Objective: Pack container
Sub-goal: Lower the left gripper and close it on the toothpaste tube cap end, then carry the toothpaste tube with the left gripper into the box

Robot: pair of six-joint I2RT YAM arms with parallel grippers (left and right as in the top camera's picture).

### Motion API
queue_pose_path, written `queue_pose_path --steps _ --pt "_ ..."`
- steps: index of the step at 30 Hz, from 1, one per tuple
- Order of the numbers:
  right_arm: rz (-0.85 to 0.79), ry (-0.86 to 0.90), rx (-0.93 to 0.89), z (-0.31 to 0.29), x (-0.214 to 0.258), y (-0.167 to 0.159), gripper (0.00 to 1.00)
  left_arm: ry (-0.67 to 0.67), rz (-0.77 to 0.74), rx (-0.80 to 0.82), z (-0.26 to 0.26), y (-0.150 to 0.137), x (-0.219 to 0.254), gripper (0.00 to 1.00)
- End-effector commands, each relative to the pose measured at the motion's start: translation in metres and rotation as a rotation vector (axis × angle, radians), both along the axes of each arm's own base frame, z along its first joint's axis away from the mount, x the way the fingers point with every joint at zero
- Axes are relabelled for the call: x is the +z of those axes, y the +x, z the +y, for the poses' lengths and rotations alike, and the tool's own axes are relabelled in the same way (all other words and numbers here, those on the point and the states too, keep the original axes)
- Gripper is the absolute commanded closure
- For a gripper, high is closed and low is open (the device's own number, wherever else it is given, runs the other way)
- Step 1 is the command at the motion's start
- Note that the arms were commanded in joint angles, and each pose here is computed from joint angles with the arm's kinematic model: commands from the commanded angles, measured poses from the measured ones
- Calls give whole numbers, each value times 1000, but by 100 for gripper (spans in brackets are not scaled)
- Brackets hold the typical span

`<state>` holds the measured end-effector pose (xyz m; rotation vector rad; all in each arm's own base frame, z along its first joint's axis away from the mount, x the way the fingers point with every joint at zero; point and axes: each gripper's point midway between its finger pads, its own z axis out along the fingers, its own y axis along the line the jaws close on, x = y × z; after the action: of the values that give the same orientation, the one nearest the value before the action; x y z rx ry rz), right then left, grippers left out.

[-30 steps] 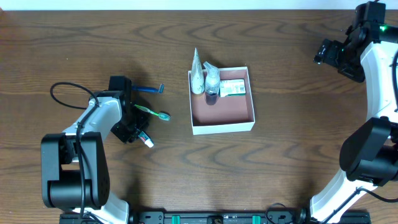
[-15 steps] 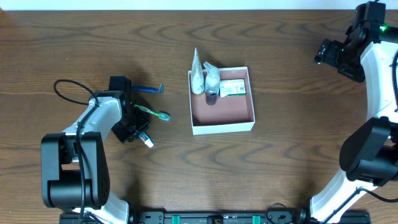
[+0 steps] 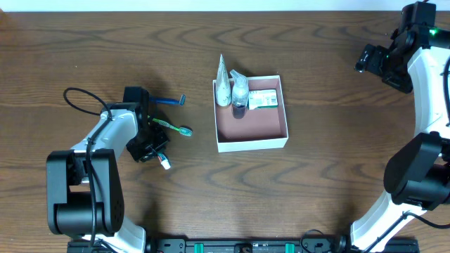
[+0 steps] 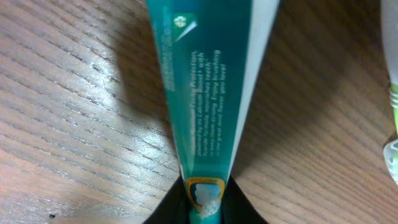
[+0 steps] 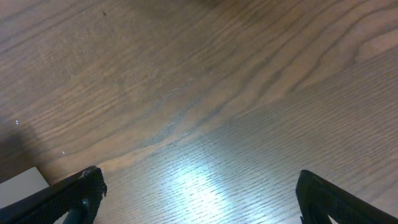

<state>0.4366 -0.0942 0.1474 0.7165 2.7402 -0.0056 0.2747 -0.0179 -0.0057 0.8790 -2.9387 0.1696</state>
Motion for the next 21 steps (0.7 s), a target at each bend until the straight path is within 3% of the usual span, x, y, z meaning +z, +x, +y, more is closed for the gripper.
queue_pose_path --steps 1,10,21 --pt "-41 -16 -6 -4 17 1 1 9 41 -32 3 -7 -12 87" --pt "-41 -16 -6 -4 17 1 1 5 24 -91 3 6 8 87" --pt "-41 -16 -6 -4 17 1 1 5 -97 -150 1 24 80 87"
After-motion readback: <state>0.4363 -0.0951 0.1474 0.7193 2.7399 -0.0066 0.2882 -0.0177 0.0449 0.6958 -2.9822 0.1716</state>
